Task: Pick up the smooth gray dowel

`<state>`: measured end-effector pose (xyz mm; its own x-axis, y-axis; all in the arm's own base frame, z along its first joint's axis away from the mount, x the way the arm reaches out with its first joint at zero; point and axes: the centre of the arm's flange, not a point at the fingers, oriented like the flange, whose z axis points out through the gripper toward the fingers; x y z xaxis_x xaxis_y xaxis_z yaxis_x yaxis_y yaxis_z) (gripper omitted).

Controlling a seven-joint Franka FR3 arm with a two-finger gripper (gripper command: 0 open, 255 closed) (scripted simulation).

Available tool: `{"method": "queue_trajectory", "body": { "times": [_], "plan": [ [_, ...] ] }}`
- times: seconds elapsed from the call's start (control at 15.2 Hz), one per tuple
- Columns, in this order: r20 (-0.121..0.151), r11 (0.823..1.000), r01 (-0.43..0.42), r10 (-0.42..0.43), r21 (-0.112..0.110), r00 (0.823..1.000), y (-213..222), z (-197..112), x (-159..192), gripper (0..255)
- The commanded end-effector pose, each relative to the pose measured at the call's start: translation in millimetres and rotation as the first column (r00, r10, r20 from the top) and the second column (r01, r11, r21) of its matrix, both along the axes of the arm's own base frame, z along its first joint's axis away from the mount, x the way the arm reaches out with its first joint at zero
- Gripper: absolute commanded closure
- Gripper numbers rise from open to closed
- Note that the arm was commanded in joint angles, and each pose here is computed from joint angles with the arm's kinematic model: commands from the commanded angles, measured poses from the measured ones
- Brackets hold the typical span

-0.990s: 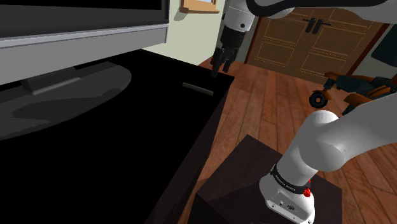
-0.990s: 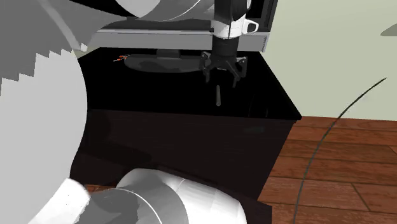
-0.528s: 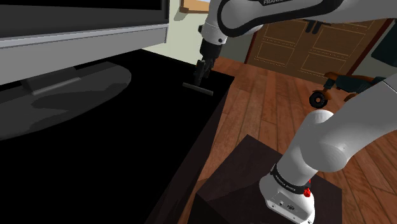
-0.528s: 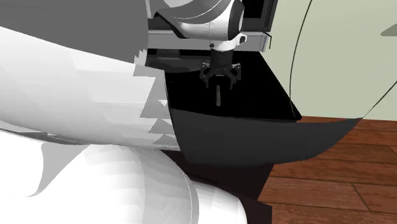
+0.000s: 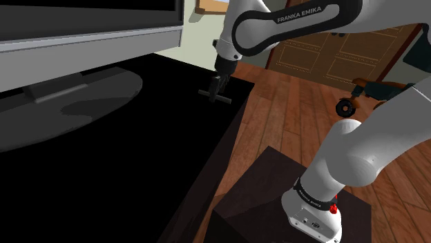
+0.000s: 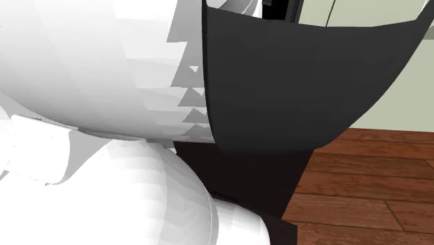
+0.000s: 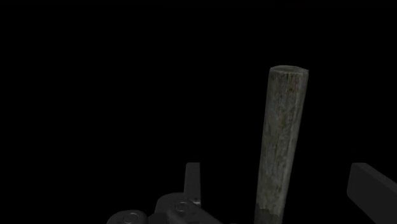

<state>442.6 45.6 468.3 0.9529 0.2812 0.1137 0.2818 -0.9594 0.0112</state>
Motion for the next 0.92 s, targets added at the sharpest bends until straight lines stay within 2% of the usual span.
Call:
{"method": "queue_trajectory", "body": {
  "times": [0.0, 0.59, 0.86],
  "plan": [
    [0.0, 1.0, 0.0, 0.0, 0.0, 1.0, 0, -2, 0, 255],
    [0.0, 1.0, 0.0, 0.0, 0.0, 1.0, 0, -2, 0, 255],
    [0.0, 1.0, 0.0, 0.0, 0.0, 1.0, 0, 19, 0, 255]
  ]
}}
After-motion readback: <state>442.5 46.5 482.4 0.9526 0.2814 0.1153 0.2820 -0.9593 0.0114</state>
